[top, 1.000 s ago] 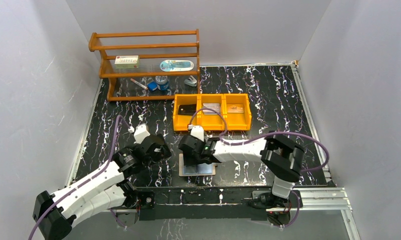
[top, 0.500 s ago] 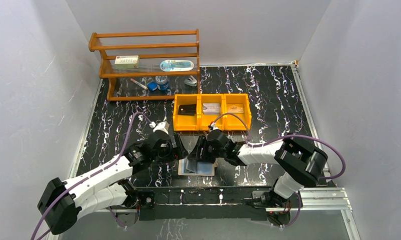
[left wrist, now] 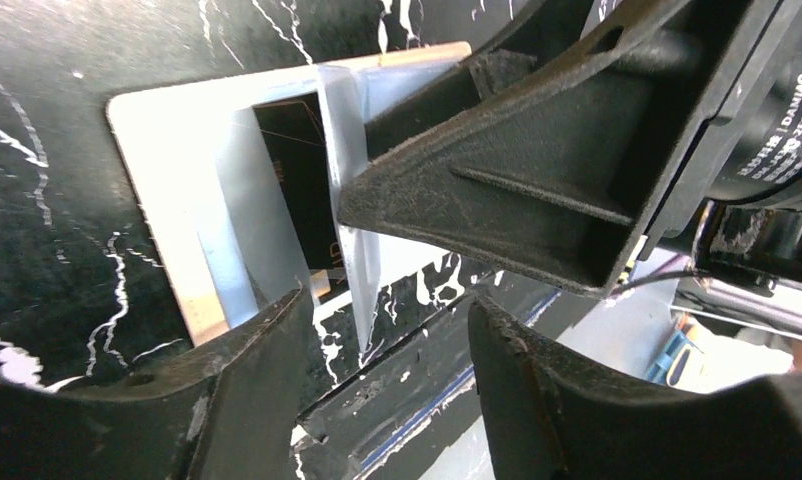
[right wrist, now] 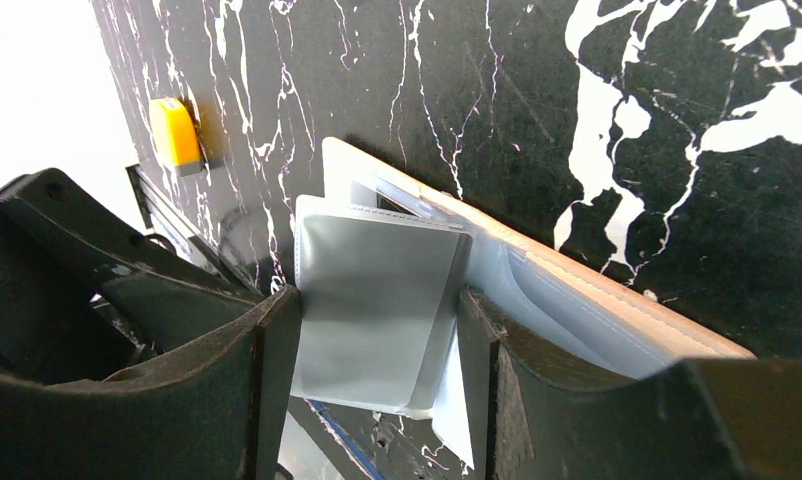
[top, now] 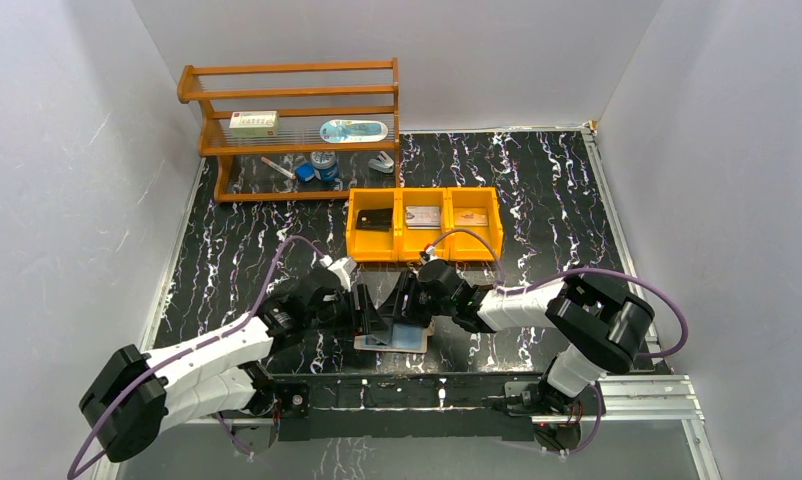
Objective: Take the credit cards out of the card holder
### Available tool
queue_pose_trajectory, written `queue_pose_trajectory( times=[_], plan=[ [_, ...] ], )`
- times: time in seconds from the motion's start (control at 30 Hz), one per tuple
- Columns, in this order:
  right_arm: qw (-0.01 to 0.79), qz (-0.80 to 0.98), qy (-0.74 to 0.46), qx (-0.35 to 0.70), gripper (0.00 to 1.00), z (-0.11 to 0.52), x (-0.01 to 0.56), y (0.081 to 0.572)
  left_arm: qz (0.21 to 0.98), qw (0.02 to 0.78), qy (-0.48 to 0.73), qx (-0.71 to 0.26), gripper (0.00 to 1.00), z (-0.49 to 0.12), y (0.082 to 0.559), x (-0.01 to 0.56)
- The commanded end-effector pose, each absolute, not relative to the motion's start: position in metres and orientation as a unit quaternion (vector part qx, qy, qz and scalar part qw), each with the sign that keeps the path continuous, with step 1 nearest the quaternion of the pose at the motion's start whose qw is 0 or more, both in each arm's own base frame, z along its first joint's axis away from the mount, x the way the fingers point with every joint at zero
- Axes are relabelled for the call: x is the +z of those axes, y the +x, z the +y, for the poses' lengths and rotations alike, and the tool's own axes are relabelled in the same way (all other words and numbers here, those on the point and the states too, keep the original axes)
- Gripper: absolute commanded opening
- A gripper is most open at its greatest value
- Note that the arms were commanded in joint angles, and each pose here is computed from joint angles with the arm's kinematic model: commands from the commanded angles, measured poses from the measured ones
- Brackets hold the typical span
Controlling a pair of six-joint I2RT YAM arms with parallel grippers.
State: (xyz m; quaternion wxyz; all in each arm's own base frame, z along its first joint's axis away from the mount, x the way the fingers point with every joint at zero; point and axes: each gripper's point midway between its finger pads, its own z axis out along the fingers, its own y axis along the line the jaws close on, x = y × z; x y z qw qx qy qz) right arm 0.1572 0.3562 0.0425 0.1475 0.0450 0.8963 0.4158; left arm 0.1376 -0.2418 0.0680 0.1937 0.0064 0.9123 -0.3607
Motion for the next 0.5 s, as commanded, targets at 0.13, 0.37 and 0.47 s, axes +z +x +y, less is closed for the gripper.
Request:
queue_pose_trajectory(
  times=[0.13,0.37,0.47],
  plan=[
    [0.121,0.913,0.046,0.388,0.57,0.345,0.022,0.145,0.899,0.146,0.062,-0.408,0.49,-0.265,0.125,0.068],
    [0.121,0.911,0.043,0.391,0.58,0.348,0.025,0.146,0.904,0.164,0.059,-0.39,0.44,-0.265,0.137,0.062],
    [0.124,0.909,0.041,0.397,0.6,0.35,0.03,0.147,0.9,0.179,0.062,-0.392,0.44,-0.268,0.142,0.065]
  ],
)
